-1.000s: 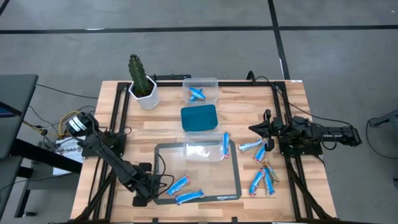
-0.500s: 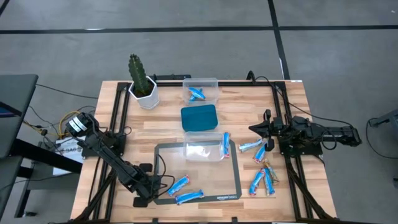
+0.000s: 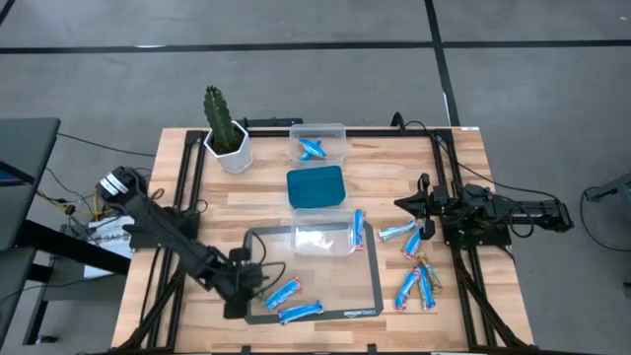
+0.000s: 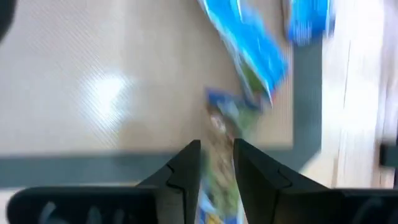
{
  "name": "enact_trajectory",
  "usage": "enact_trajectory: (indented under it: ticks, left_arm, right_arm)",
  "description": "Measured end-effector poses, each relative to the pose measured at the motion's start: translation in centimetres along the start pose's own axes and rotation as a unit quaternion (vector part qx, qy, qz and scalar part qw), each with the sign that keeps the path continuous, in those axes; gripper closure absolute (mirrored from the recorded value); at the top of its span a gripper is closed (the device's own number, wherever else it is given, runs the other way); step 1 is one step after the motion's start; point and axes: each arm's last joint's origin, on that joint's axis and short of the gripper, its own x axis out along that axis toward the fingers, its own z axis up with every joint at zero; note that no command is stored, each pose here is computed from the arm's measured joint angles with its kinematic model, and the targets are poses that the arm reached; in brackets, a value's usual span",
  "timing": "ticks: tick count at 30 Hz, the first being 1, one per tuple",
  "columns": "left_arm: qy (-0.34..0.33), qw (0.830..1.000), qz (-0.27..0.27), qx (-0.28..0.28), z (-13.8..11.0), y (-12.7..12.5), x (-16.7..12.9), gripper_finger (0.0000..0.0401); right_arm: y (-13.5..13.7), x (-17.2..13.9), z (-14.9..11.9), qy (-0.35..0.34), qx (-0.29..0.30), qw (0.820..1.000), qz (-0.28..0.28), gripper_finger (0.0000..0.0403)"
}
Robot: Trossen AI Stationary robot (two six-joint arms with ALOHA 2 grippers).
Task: Pick and place Granola Bars by type
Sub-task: Put the left blue granola bar into the blue bin
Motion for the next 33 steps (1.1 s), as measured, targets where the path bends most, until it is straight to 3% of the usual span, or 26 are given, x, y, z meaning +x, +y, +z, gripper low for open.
enact_trajectory:
  ticks: [4,10,17,22,33]
  left_arm:
    - [-0.033,0.999,0.006,-0.001,1.1,1.1,-0.9,0.0313]
    - [0.012,1.0,-0.026,0.007,0.8,1.2,-0.9,0.0314]
    - [0.062,0.998,-0.017,0.011,-0.9,0.3,-0.7,0.0313]
    - [0.097,0.995,-0.022,0.021,-1.7,-0.6,0.8,0.0294]
    - [0.084,0.996,-0.014,0.03,-1.5,-0.7,1.5,0.024]
  right_arm:
    - [0.0,0.0,0.0,0.0,0.0,1.0,0.0,0.0403]
    - [0.0,0.0,0.0,0.0,0.0,1.0,0.0,0.0403]
    - [0.0,0.0,0.0,0.0,0.0,1.0,0.0,0.0403]
    - [0.0,0.0,0.0,0.0,0.0,1.0,0.0,0.0403]
    - [0.0,0.0,0.0,0.0,0.0,1.0,0.0,0.0403]
